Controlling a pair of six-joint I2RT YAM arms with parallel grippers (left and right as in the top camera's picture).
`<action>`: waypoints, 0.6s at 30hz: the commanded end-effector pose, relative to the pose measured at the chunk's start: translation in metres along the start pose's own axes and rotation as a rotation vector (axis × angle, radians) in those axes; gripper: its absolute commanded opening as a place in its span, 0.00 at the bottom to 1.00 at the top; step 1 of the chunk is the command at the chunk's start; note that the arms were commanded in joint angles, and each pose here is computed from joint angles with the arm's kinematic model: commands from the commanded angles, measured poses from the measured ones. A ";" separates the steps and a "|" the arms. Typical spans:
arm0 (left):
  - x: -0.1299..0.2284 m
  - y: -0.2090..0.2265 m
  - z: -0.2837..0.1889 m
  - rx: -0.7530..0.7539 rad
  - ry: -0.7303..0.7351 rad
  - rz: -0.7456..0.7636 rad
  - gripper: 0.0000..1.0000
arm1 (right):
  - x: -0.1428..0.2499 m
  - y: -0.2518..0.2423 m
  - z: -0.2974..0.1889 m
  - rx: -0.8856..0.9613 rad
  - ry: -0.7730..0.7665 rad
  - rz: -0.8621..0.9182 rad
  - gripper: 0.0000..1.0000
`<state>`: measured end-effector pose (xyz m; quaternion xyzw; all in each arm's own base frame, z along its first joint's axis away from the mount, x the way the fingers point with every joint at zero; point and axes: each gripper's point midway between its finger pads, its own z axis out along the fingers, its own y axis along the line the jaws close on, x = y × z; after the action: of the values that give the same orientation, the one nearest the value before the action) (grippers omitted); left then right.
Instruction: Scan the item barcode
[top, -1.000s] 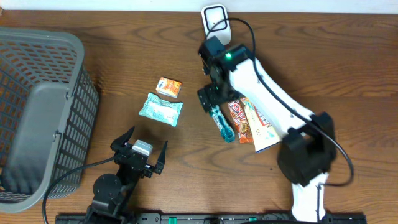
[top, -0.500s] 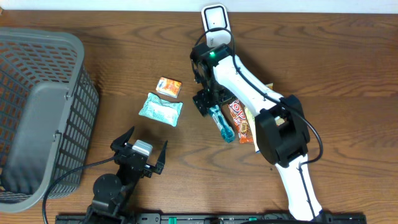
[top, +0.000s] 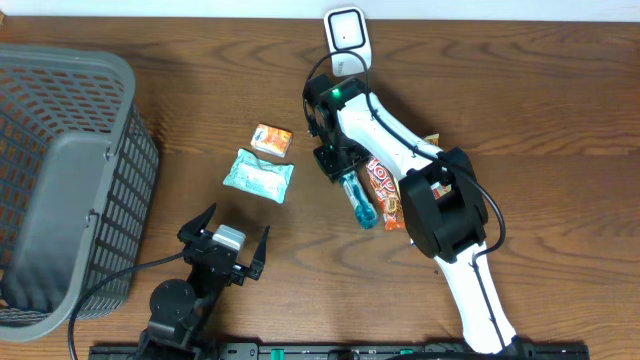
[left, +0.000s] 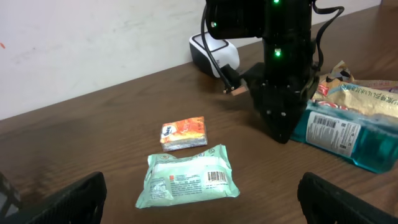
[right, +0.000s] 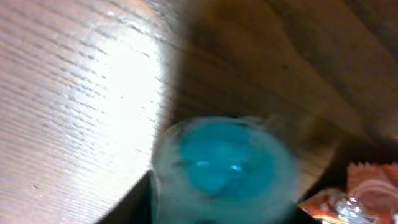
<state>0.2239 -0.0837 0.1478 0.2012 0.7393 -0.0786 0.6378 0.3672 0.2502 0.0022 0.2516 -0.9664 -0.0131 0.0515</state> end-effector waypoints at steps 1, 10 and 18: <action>0.013 -0.004 0.001 0.015 0.038 -0.016 0.98 | -0.003 0.009 0.010 -0.038 0.013 -0.017 0.20; 0.013 -0.004 0.001 0.015 0.038 -0.016 0.98 | -0.018 0.044 -0.041 -0.281 -0.056 -0.079 0.01; 0.013 -0.004 0.001 0.015 0.038 -0.016 0.98 | 0.001 0.093 -0.135 -0.725 -0.106 -0.238 0.01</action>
<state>0.2239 -0.0837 0.1477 0.2012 0.7394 -0.0786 0.6376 0.3475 0.3009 0.0882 0.2930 -0.9250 -0.2205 0.0993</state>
